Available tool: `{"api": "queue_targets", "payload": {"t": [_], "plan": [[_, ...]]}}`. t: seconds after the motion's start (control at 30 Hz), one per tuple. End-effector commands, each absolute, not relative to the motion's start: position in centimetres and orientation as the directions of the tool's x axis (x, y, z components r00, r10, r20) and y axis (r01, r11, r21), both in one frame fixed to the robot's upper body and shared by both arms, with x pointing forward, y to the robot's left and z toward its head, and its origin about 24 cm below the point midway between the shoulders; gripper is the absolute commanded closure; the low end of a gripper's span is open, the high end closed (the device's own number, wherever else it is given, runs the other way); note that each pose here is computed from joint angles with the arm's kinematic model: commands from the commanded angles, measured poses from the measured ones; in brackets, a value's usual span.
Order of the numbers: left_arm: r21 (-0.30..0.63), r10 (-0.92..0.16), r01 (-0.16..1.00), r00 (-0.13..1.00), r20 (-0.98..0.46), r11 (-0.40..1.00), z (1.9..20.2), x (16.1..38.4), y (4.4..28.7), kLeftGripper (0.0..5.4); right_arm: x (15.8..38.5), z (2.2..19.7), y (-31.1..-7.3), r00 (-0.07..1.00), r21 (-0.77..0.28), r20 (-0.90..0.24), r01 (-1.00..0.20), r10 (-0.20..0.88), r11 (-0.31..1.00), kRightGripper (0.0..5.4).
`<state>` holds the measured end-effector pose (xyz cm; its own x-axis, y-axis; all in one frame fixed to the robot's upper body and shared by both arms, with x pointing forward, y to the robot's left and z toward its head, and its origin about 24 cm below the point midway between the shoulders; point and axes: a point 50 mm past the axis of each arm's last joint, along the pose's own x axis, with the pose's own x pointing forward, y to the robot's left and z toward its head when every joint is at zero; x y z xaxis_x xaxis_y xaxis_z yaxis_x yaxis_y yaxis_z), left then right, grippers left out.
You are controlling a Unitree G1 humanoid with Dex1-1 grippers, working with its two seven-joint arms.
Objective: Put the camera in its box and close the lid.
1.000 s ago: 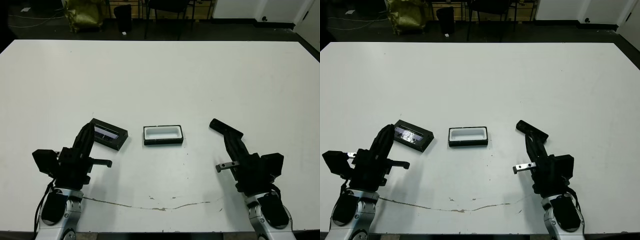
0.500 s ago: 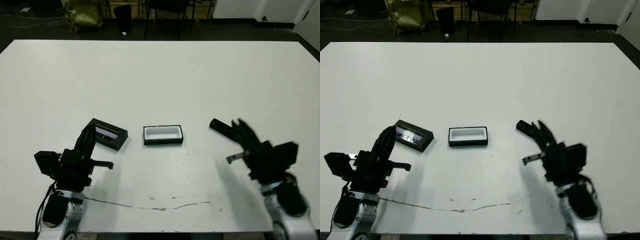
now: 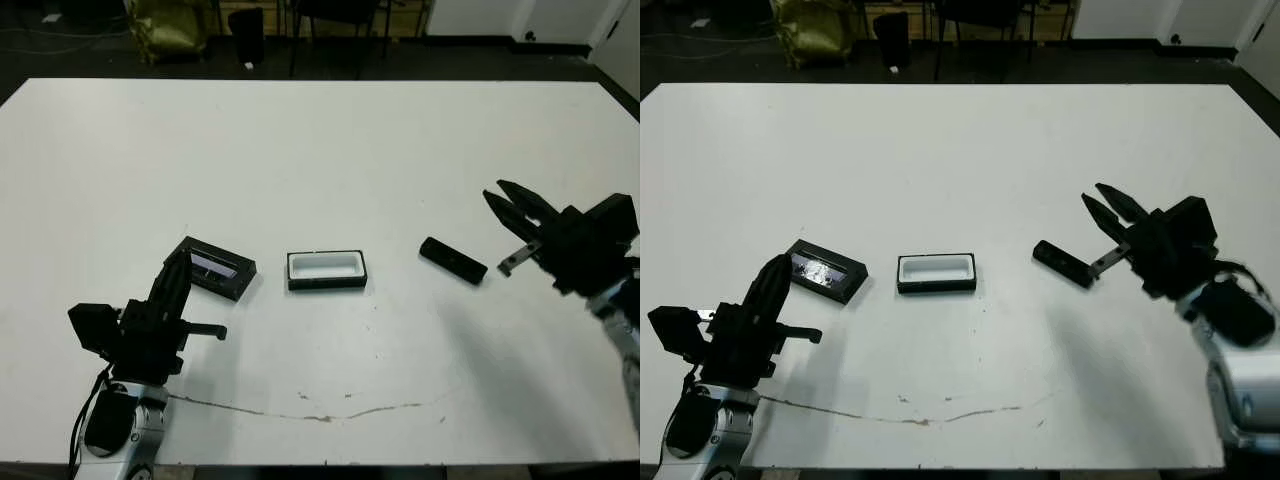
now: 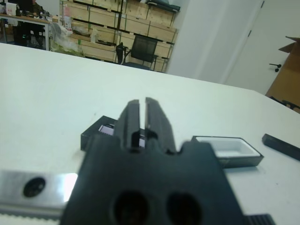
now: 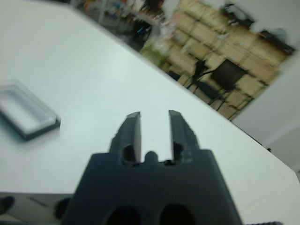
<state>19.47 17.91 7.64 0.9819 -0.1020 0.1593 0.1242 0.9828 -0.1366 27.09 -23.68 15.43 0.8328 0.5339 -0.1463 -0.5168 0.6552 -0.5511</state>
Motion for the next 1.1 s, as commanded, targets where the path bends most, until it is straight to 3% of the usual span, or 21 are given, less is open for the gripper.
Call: {"api": "queue_targets", "payload": {"t": [0.03,0.23,0.57,1.1], "plan": [[-0.131,-0.098,0.115,0.987,0.127,0.985,7.2,19.3,18.0,5.4,27.7,15.2,-23.9,0.774,-0.555,-0.273,-0.612,0.572,0.563,3.73],[-0.134,-0.098,0.115,0.987,0.126,0.984,7.2,19.3,18.0,5.4,28.5,14.6,-23.9,0.631,-0.504,-0.387,-0.755,0.673,0.419,2.36],[-0.136,-0.106,0.122,0.987,0.12,0.983,7.3,19.4,18.1,5.4,28.9,13.8,-24.3,0.537,-0.384,-0.488,-0.84,0.688,0.383,0.12],[-0.144,-0.098,0.115,0.988,0.12,0.983,6.9,19.1,17.9,5.4,29.8,11.0,-26.9,0.566,-0.236,-0.492,-0.818,0.662,0.524,0.02]]}}
